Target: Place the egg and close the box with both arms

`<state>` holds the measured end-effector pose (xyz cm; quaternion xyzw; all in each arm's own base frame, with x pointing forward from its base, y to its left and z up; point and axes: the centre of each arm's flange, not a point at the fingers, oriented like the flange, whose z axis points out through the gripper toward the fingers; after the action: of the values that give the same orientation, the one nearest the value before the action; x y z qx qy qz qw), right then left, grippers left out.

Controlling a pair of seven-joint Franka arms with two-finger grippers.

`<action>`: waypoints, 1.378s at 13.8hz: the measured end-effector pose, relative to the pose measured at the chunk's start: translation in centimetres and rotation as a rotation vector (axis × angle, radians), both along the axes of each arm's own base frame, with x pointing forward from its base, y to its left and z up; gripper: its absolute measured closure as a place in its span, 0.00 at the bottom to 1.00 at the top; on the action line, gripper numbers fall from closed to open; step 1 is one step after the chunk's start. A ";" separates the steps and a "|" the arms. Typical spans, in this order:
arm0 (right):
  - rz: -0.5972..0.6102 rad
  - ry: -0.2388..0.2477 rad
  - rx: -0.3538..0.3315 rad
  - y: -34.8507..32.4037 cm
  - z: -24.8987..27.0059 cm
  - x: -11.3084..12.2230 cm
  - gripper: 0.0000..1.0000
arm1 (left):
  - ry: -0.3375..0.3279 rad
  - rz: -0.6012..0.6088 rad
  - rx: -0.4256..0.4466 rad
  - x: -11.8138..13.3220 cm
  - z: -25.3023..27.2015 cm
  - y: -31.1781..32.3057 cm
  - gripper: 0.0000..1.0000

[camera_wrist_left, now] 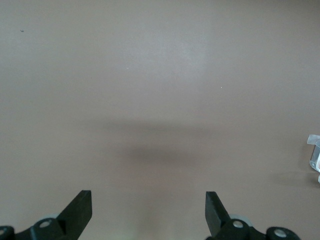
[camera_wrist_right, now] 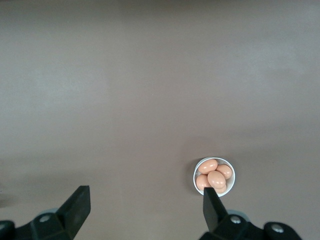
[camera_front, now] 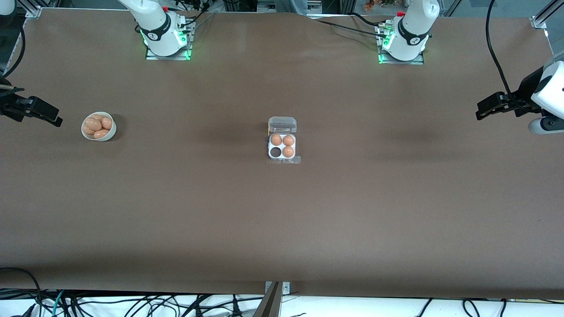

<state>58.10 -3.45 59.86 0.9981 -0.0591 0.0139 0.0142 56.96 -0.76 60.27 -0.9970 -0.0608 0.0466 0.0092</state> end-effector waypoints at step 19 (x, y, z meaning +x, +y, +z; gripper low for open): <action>0.001 0.000 0.000 0.0 0.0 0.0 0.00 | 0.014 0.010 0.001 0.4 -0.8 0.5 0.00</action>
<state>58.10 -3.45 59.85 0.9981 -0.0588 0.0138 0.0142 57.35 -0.23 59.44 -0.9963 -0.0657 0.0537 0.0101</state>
